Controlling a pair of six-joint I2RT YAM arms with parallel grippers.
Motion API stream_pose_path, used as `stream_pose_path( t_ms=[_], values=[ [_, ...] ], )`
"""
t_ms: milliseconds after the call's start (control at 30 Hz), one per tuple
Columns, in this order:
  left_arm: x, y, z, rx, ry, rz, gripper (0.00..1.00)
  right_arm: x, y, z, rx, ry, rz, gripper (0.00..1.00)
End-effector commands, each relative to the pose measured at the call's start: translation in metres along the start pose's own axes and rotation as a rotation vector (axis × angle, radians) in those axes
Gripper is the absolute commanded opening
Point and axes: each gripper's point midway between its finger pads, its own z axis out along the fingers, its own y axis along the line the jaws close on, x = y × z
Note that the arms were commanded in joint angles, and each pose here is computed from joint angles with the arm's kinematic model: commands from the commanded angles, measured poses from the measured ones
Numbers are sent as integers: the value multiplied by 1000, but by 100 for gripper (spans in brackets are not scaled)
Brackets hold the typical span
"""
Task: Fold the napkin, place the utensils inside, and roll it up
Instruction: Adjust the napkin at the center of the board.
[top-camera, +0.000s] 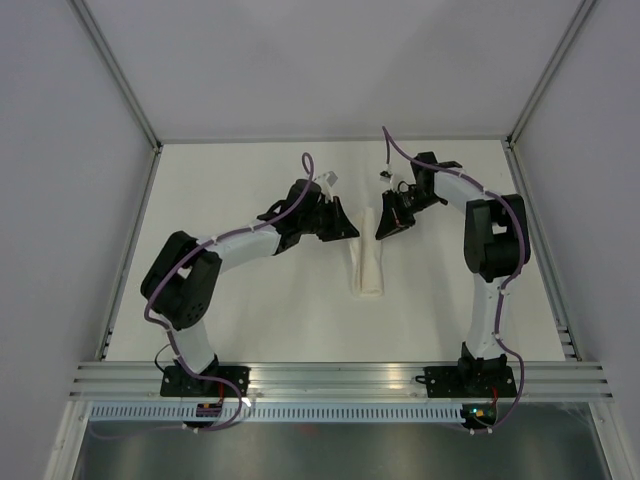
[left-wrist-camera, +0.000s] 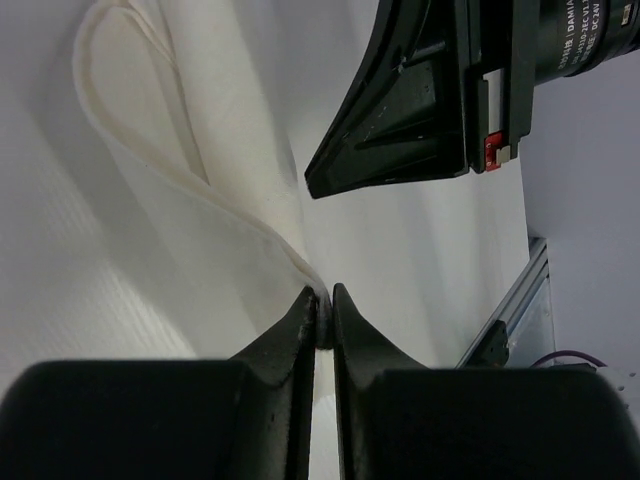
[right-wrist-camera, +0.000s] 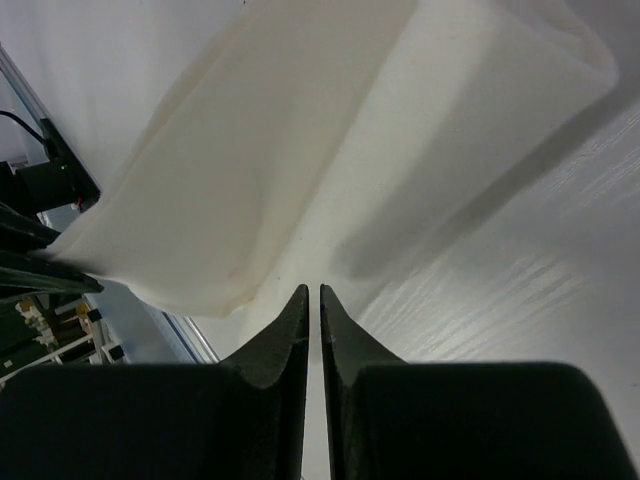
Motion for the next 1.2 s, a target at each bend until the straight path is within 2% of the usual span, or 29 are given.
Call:
stream_pose_path(
  t_ms=[0,167,467,600,767,1167],
  values=[
    [4,-13,10,40,50,16,13,0,9,2,4,-4,-51,13],
    [13,-11,19,43,79,9,13,7,5,14,56,24,-55,8],
    [15,-25,23,81,95,35,14,-21,6,-29,114,-110,-91,11],
    [16,-24,25,82,103,30,13,-20,-14,-38,211,-126,-55,12],
    [17,-28,27,103,115,37,13,-5,-36,-28,259,-80,-15,12],
    [27,-55,48,210,176,79,13,20,-57,1,280,-2,17,11]
  ],
)
